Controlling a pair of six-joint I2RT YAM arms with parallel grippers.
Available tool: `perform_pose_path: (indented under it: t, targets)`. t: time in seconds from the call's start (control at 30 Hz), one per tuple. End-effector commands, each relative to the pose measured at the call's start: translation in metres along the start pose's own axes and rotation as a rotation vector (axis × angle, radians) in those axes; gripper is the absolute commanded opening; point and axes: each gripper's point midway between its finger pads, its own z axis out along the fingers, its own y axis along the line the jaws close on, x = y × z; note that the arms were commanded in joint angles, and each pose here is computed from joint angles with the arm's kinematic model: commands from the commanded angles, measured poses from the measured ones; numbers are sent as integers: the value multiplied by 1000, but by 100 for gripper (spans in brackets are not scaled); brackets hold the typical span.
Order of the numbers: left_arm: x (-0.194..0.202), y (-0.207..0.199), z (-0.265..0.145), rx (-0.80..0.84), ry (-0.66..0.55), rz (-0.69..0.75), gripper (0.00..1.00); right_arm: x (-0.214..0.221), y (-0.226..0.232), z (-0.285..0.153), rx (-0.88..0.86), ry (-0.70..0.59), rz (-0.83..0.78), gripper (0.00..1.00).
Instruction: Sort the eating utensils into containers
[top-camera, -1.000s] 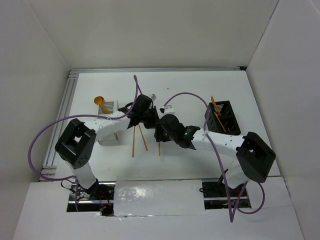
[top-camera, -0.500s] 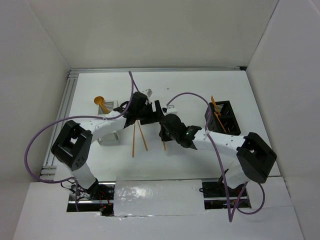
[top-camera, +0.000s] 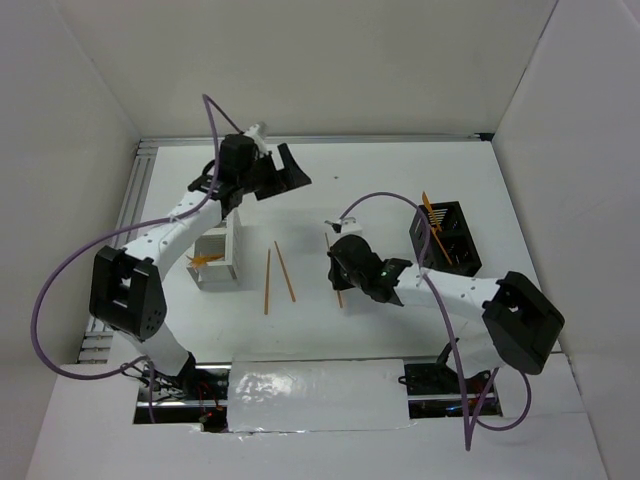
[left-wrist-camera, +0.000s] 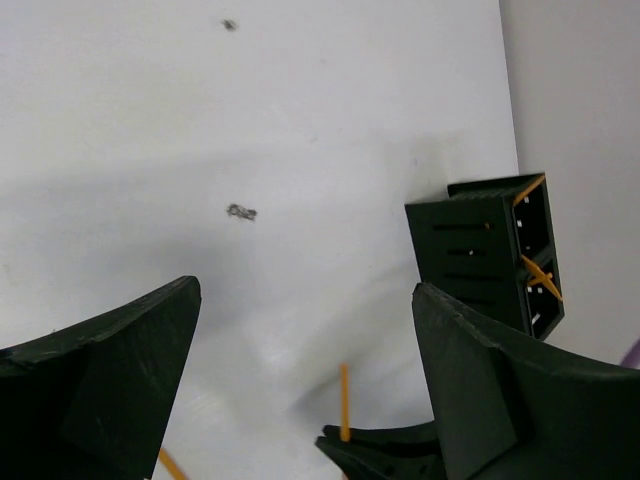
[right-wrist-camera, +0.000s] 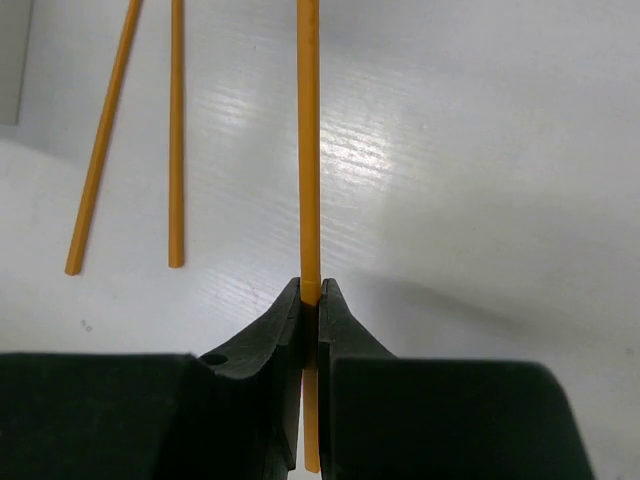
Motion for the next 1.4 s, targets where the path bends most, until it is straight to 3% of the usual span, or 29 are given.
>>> perform_pose_path:
  t: [0.0,0.17,0.37,0.47,0.63,0.73,0.83,0.9,1.1,1.13,1.23,1.27,1.33,1.37]
  targets:
    - [-21,8,-26,8,-29,11,100,-38,-3,-20,17,-109,14,0]
    - [-14,34,-48,-1,-45,5,100,-88,-56,-44,170,-212,66,0]
    - [-17,34,-68,4,-103,57,100,-171,-166,-120,541,-518,200,0]
    - [-18,37,-65,15,-90,27,100,-188,-212,-153,729,-674,242,0]
    - [-5,48,-50,25,-15,-17,100,-181,-273,-184,960,-684,250,0]
    - [-4,53,-46,22,-5,-19,100,-179,-278,-189,904,-745,198,0]
    - [-5,54,-44,33,-1,-20,100,-168,-278,-193,848,-802,163,12]
    - [-6,53,-41,47,6,-24,100,-163,-280,-198,843,-837,165,13]
    - [-2,56,-35,67,33,-35,100,-143,-283,-183,796,-822,204,15]
    - [-1,56,-34,66,34,-32,100,-138,-286,-182,811,-813,207,26]
    - [-1,58,-35,64,32,-34,100,-136,-287,-175,800,-801,230,40]
    - [0,58,-34,68,35,-30,100,-137,-287,-172,789,-786,222,52]
    - [-2,58,-36,65,29,-27,100,-140,-281,-168,754,-767,205,63]
    - [-2,57,-37,63,28,-23,100,-150,-278,-175,745,-791,225,76]
